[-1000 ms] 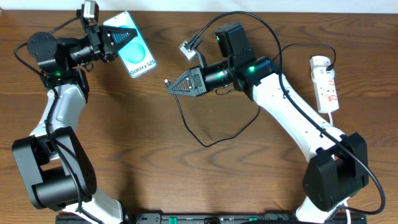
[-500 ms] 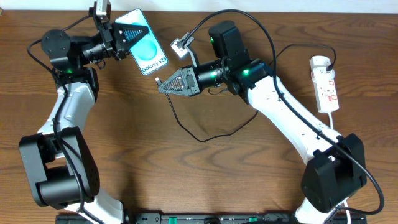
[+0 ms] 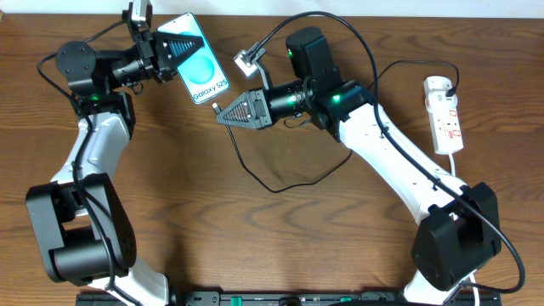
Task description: Plug charger to phone and switch on socket
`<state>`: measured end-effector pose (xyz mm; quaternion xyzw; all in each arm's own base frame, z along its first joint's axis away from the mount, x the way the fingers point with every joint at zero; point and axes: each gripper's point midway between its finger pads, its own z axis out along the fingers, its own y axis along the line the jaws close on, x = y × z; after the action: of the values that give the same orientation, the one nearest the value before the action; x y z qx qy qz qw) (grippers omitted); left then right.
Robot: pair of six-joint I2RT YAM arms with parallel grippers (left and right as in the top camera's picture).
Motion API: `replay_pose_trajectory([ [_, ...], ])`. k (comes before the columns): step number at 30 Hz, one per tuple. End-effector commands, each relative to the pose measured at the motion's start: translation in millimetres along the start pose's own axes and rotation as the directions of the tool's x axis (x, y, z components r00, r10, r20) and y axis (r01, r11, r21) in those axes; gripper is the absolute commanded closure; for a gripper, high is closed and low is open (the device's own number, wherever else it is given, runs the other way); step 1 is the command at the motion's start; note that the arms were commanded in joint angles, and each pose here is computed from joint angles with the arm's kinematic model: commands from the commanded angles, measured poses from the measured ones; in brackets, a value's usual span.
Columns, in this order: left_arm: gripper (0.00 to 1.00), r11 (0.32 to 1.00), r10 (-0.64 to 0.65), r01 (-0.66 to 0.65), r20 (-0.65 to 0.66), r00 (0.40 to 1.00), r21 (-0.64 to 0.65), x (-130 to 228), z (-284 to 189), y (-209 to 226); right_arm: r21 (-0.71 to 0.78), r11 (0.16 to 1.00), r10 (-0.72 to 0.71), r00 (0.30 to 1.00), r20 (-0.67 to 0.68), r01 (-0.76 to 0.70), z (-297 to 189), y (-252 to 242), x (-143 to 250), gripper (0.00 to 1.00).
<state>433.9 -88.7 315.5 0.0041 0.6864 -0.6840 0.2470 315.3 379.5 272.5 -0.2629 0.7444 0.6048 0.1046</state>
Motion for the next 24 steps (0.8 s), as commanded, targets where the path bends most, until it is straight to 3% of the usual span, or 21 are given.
replay_pose_trajectory([
  [1, 0.93, 0.999, 0.04, -0.04, -0.036, 0.999, 0.005, 4.8, -0.6, -6.7, -0.001, 1.0, -0.014, 1.0, 0.015, 0.014, -2.1, 9.6, -5.5, 0.99],
  [24, 0.93, 1.0, 0.015, -0.015, -0.055, 0.998, 0.01, 9.1, 5.3, -7.9, 0.024, 1.0, 0.014, 0.999, 0.04, -0.015, -2.3, 5.7, -10.9, 0.99],
])
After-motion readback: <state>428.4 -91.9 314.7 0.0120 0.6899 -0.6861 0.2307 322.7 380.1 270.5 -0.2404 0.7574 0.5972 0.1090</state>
